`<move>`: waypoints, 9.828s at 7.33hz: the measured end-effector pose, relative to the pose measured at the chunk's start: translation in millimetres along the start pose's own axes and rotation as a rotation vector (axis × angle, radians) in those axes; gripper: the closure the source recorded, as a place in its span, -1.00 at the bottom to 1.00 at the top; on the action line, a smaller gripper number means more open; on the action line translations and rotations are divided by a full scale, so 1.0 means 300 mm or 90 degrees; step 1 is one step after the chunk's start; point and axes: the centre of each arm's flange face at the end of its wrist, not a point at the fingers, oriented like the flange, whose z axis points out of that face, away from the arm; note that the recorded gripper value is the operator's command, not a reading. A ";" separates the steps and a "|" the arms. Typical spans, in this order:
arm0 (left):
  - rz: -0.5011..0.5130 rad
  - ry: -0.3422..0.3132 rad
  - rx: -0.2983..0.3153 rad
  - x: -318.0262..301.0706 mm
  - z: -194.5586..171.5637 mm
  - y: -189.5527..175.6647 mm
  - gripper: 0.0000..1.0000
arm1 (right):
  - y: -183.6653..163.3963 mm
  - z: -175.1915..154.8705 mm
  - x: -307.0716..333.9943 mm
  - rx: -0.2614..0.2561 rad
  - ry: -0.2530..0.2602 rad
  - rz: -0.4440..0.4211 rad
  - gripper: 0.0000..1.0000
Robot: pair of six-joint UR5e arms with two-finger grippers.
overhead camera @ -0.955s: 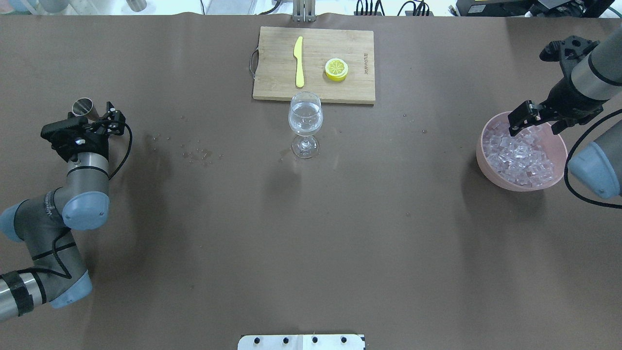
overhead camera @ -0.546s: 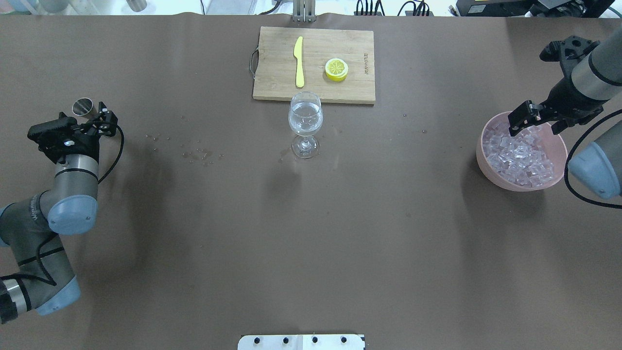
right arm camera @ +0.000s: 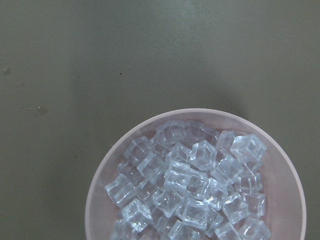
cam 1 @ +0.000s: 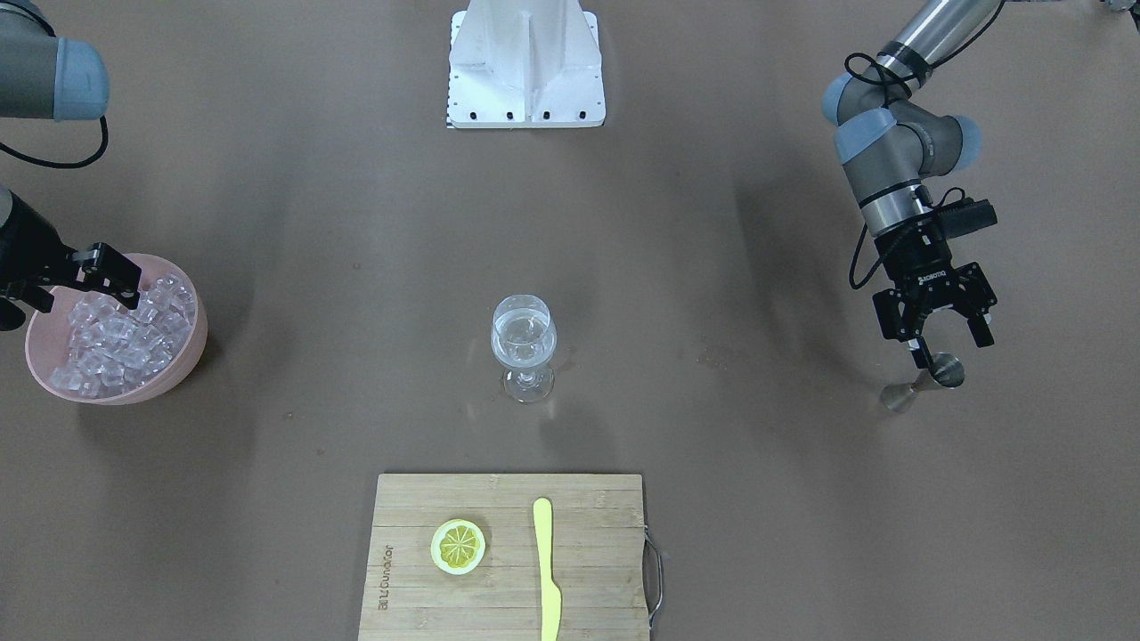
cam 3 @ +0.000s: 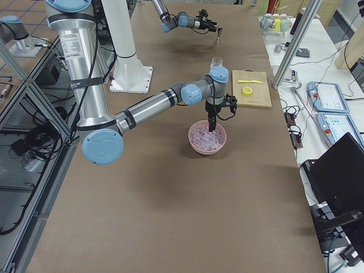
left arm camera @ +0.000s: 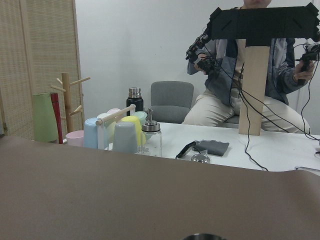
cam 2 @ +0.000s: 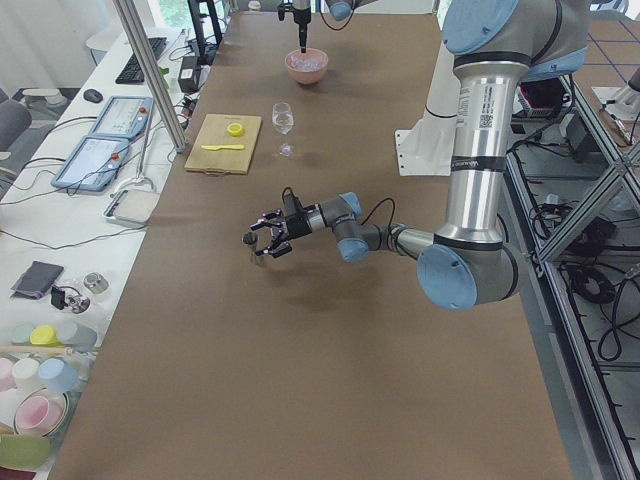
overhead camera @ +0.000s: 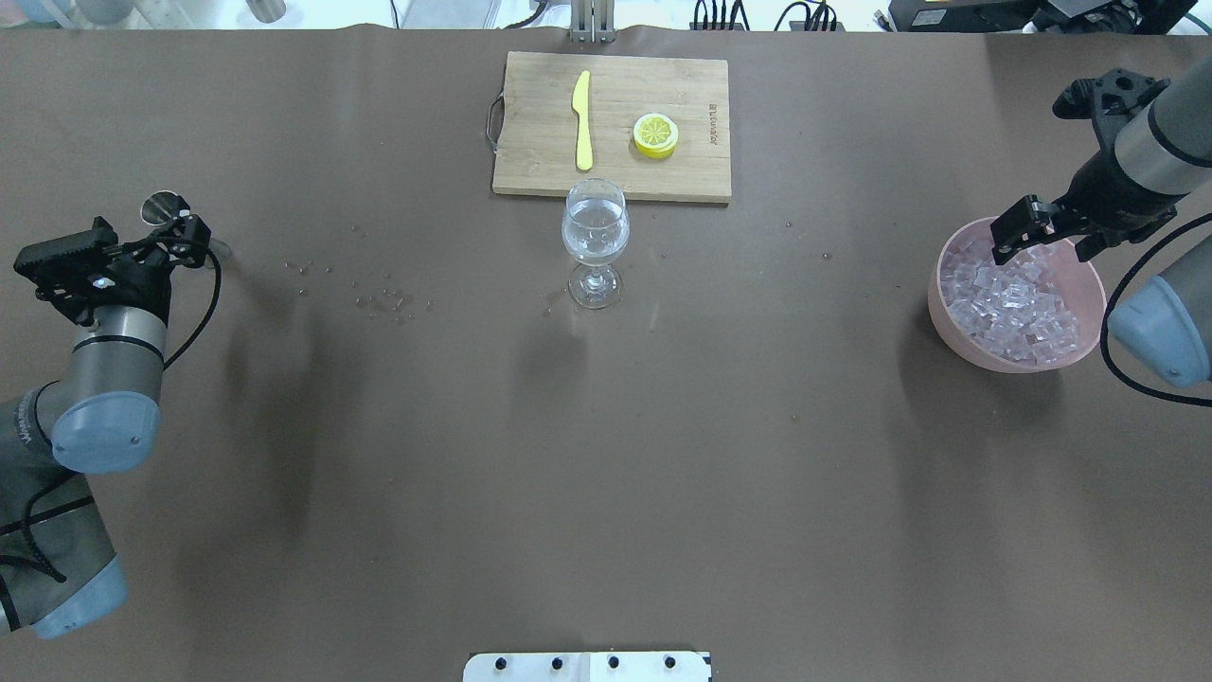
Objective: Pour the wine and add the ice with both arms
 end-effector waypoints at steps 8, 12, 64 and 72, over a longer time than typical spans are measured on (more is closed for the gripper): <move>0.076 0.092 -0.112 0.049 -0.082 -0.453 -0.96 | 0.065 0.065 -0.001 0.021 0.039 -0.016 -1.00; 0.108 0.122 -0.342 -0.137 0.030 -0.809 -0.96 | 0.085 0.167 0.022 0.032 0.032 -0.040 -0.98; 0.379 0.066 -0.686 -0.603 0.369 -1.054 -0.96 | -0.053 -0.249 -1.315 0.184 -0.313 0.115 -0.99; 0.367 0.058 -0.677 -0.672 0.374 -1.039 -0.96 | -0.166 -0.349 -0.884 0.161 -0.229 0.031 -1.00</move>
